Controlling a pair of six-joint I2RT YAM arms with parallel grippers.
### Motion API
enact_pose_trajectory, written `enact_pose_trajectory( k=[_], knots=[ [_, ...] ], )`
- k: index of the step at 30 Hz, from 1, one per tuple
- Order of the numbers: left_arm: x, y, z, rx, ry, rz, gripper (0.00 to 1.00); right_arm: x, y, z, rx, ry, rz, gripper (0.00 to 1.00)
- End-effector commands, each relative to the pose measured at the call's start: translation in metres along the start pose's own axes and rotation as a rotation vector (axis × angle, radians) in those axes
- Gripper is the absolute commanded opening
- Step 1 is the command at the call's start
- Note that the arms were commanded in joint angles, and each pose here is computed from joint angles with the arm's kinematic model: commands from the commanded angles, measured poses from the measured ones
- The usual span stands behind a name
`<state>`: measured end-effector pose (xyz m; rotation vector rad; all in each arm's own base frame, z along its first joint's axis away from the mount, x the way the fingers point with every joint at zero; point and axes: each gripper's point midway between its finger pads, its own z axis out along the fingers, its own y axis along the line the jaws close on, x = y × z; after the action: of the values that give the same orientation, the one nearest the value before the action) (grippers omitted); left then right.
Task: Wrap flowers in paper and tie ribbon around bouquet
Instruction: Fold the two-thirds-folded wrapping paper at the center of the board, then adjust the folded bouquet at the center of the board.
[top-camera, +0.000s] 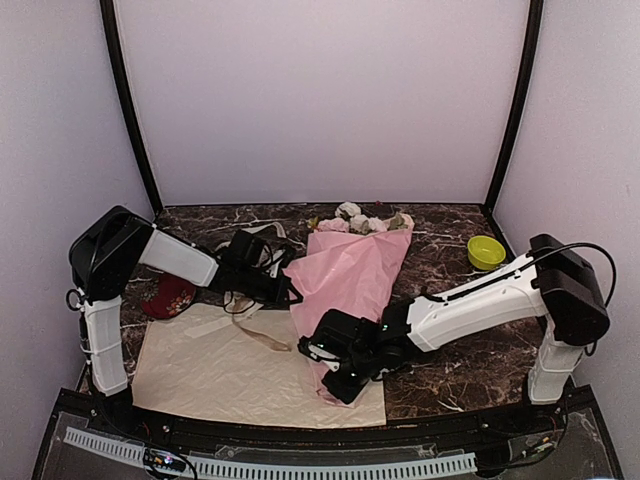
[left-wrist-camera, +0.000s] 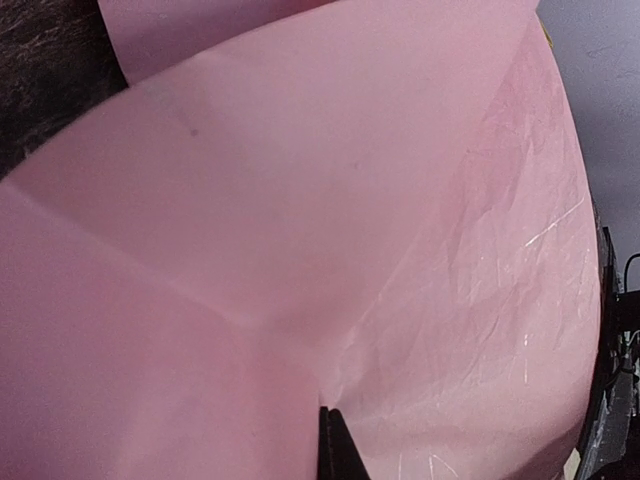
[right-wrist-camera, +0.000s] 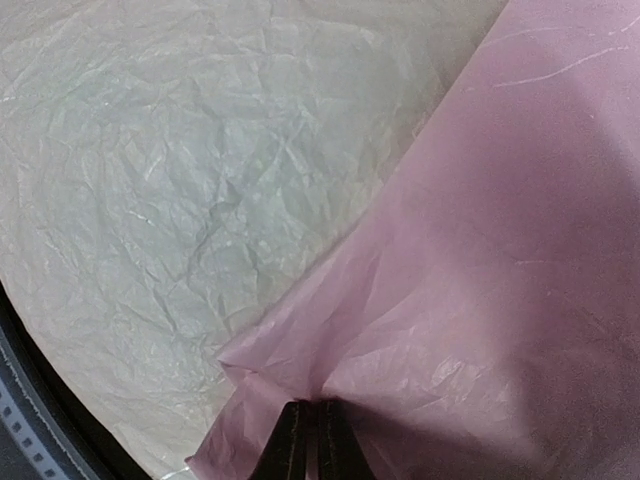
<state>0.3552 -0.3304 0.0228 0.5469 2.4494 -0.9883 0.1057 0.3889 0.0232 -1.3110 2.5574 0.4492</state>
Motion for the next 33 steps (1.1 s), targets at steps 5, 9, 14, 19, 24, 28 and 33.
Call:
enact_pose_trajectory(
  k=[5,9,14,19,24,28,33],
  knots=[
    [-0.025,0.008,-0.002,-0.063,-0.03,0.058,0.0,0.019,0.002,0.01,-0.026,0.049,0.022,0.06],
    [-0.024,0.017,-0.002,-0.107,-0.018,0.046,0.0,-0.007,0.009,-0.023,-0.043,-0.049,0.027,0.09],
    [-0.019,0.017,0.003,-0.088,-0.009,0.037,0.0,-0.041,-0.006,-0.082,-0.115,-0.242,0.132,0.15],
    [-0.019,0.017,0.005,-0.078,-0.013,0.03,0.0,-0.063,-0.063,-0.112,-0.096,-0.391,0.283,0.21],
    [-0.018,0.02,0.008,-0.085,-0.008,0.019,0.0,-0.095,-0.111,-0.112,-0.009,-0.463,0.375,0.23],
    [-0.013,0.026,0.011,-0.109,0.013,-0.01,0.0,-0.126,-0.117,-0.093,-0.016,-0.471,0.363,0.23],
    [-0.015,0.028,0.011,-0.114,0.006,-0.017,0.02,-0.133,-0.128,-0.045,0.021,-0.37,0.371,0.23]
  ],
)
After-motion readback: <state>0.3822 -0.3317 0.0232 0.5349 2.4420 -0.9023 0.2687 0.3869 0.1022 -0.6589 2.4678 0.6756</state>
